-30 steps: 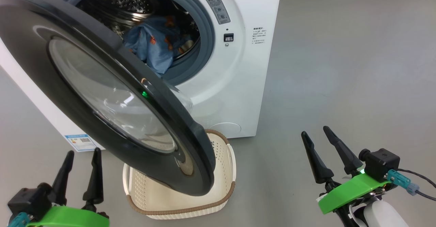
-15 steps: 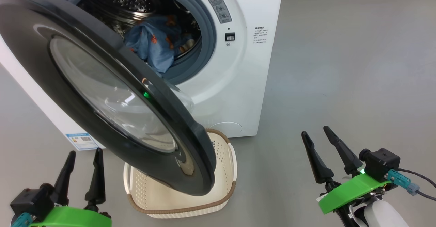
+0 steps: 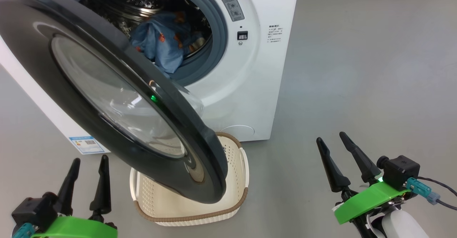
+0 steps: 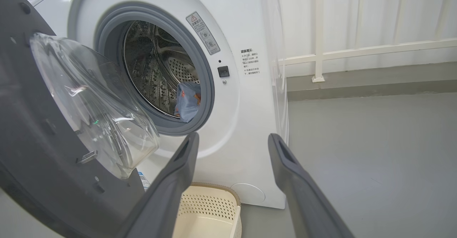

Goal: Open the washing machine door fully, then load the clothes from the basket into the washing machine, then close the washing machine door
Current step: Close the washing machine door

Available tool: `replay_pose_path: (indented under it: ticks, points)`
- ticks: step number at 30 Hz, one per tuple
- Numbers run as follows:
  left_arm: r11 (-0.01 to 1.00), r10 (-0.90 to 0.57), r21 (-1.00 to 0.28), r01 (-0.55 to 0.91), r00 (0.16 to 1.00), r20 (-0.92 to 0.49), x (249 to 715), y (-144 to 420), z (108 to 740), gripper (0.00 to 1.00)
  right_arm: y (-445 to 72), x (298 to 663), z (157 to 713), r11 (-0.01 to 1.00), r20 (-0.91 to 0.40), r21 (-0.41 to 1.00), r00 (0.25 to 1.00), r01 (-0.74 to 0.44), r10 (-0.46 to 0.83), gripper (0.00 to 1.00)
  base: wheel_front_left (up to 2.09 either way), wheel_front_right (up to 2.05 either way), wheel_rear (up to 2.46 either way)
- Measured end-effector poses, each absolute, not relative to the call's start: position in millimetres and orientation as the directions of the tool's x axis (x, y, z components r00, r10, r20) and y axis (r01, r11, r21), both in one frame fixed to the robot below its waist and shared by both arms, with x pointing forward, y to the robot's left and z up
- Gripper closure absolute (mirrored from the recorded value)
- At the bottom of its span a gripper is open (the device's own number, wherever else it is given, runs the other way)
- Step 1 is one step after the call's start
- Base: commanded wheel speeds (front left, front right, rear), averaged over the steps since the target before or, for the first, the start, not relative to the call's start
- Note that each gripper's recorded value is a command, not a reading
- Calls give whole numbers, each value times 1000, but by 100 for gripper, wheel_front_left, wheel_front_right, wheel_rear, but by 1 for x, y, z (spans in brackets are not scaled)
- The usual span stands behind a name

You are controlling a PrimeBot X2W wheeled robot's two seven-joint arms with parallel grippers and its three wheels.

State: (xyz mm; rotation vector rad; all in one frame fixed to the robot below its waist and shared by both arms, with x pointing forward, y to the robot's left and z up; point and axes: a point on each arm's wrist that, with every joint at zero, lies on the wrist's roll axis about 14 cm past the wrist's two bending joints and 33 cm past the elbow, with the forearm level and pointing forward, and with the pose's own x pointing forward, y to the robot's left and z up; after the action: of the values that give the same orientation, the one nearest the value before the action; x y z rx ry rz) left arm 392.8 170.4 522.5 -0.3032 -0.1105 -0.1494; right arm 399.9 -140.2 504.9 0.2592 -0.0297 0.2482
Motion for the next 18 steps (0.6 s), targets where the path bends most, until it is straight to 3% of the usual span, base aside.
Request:
replay_pose_path:
  ticks: [7, 8, 9, 10, 11, 18]
  points:
    - [944, -125, -289, 159, 983, 131, 391, 172, 523, 0, -136, 401, 506, 933, 65, 249, 966, -260, 252, 0, 0, 0, 0]
    - [944, -125, -289, 159, 983, 131, 391, 172, 523, 0, -136, 401, 506, 933, 65, 249, 966, -260, 252, 31, 0, 0, 0]
    - [944, -125, -288, 158, 983, 131, 391, 172, 523, 0, -135, 401, 506, 932, 66, 248, 965, -263, 255, 55, 0, 0, 0]
    - [945, -123, -288, 157, 984, 132, 390, 173, 523, 0, -134, 401, 507, 932, 67, 246, 964, -267, 258, 73, 0, 0, 0]
    - [945, -119, -289, 154, 984, 133, 389, 174, 524, 0, -132, 402, 510, 930, 76, 240, 961, -277, 267, 98, 0, 0, 0]
    - [947, -100, -290, 137, 985, 137, 383, 180, 525, 0, -120, 417, 546, 912, 178, 233, 937, -338, 302, 100, 0, 0, 0]
